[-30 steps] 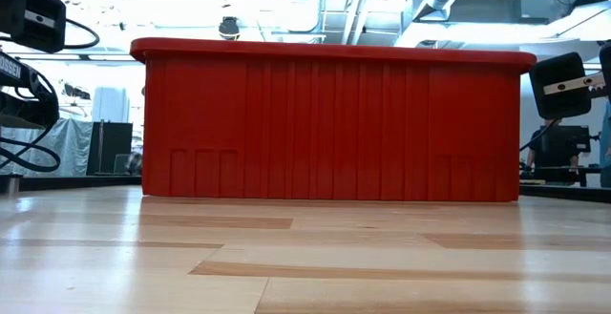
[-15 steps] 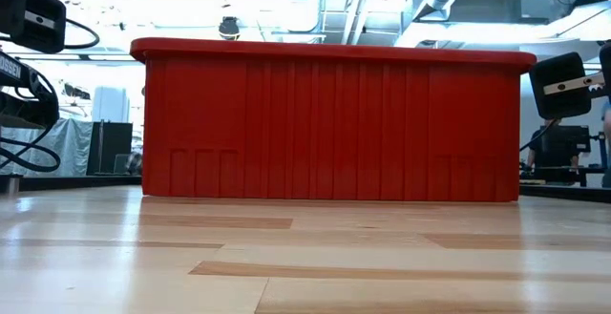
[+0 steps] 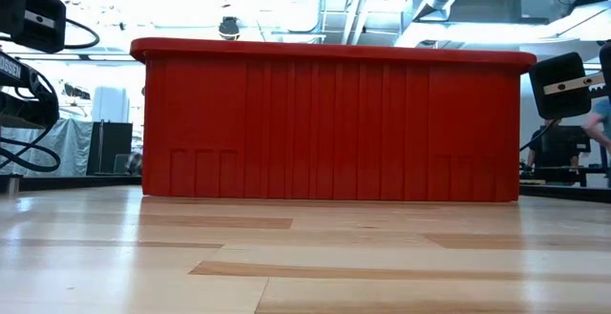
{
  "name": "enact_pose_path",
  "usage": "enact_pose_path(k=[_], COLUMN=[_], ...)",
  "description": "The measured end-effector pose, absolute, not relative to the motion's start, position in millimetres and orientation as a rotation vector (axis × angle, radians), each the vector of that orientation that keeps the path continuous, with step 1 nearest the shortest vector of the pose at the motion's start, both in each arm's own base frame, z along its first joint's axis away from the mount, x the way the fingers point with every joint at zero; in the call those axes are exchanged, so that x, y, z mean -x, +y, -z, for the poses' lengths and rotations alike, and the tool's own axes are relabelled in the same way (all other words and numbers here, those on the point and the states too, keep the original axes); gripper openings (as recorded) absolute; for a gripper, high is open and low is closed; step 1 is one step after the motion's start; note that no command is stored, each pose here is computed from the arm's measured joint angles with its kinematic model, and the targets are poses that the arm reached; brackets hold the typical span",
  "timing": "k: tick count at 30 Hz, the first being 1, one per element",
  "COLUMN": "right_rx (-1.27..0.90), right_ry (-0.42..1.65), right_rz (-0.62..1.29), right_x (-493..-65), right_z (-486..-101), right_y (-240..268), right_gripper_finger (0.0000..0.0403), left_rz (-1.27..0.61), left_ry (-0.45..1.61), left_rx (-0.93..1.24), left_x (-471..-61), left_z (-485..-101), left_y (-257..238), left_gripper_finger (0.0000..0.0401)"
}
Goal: Pick and place slides into bin
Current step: Return to Home Position
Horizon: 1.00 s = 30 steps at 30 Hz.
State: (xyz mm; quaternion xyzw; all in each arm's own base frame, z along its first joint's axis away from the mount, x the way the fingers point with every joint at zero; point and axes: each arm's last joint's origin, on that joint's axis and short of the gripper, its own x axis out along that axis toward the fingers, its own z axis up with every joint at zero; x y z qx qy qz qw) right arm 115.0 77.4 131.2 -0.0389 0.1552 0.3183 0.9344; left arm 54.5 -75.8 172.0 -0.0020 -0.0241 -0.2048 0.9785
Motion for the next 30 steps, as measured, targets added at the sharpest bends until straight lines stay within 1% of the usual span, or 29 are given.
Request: enact_pose_path(k=[30], right_rx=[0.08], right_ry=[0.317], right_rz=[-0.651], right_x=[-115.0], right_z=[-131.2], right_y=[77.4], right_gripper_finger=[0.0001], left_rz=[0.413], left_ry=[-0.049], left_rx=[0.003], left_x=[-54.5], left_z=[-172.0], left_y=[-75.8], left_gripper_finger=[0.0156])
